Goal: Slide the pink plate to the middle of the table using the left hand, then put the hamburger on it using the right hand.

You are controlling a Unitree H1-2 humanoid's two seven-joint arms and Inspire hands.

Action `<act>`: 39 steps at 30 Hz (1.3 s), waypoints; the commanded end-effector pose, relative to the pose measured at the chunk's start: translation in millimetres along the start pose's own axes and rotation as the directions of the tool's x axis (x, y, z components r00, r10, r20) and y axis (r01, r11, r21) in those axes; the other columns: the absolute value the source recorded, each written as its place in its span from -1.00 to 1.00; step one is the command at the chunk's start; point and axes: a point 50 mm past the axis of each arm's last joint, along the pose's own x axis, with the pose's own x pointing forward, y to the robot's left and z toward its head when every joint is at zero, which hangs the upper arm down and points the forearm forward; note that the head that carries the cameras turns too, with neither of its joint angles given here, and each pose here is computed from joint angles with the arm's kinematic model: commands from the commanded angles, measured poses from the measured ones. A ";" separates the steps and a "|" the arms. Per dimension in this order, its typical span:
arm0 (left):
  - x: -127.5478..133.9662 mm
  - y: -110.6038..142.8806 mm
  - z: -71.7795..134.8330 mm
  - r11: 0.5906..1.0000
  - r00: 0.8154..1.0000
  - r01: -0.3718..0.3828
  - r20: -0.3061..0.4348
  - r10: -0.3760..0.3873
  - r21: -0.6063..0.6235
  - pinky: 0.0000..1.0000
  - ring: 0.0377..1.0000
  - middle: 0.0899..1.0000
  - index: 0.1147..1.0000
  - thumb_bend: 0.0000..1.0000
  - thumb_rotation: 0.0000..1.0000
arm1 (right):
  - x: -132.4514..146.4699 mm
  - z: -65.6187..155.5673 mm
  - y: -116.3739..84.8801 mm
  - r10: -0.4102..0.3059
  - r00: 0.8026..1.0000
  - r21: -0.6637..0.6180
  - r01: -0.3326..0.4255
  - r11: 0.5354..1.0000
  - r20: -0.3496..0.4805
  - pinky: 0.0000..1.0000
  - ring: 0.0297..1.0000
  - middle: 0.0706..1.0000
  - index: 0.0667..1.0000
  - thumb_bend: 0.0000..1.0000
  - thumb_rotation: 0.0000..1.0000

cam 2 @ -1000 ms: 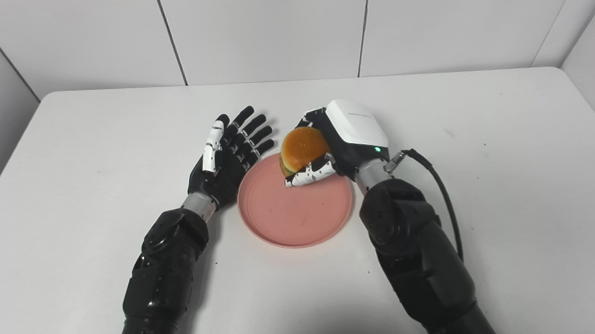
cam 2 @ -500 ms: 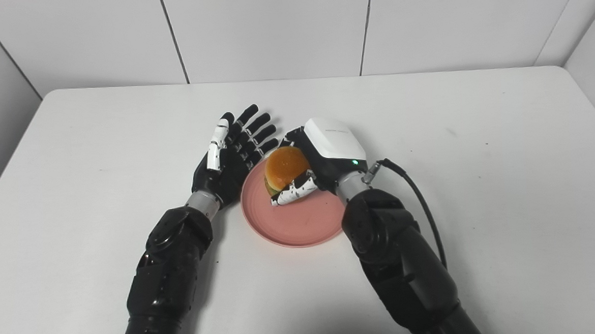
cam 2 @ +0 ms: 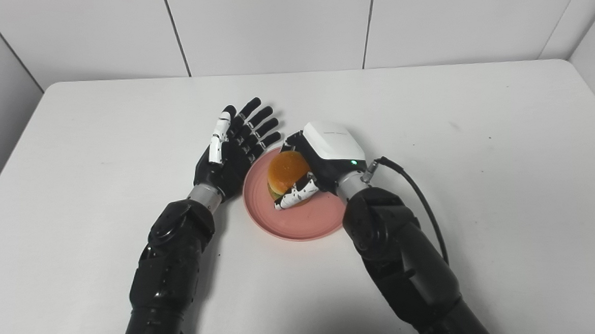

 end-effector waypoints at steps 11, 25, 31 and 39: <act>-11.3 11.3 -27.5 0.998 0.987 -0.068 -0.148 0.065 -0.010 0.72 0.77 0.77 0.77 -0.28 1.00 | 0.6 6.6 -12.1 -0.040 0.999 -0.034 0.041 0.999 0.031 -0.58 -0.44 -0.28 -0.10 0.03 -0.72; -11.7 12.0 -29.1 0.998 0.986 -0.068 -0.150 0.067 -0.002 0.68 0.76 0.75 0.75 -0.28 1.00 | -1.0 7.5 -16.1 -0.017 1.000 -0.109 0.018 0.994 0.013 -0.06 0.25 0.42 0.51 0.53 -0.28; -12.2 13.1 -29.2 0.998 0.986 -0.070 -0.152 0.070 0.005 0.67 0.76 0.76 0.76 -0.26 1.00 | -1.4 7.2 -17.7 0.001 1.000 -0.120 -0.001 0.993 0.002 -0.09 0.27 0.49 0.58 0.64 -0.11; -12.8 13.2 -28.9 0.997 0.986 -0.076 -0.151 0.077 0.015 0.66 0.73 0.74 0.74 -0.25 1.00 | -3.1 8.1 -22.0 0.002 1.000 -0.148 -0.002 0.989 0.004 -0.09 0.28 0.49 0.62 0.73 0.03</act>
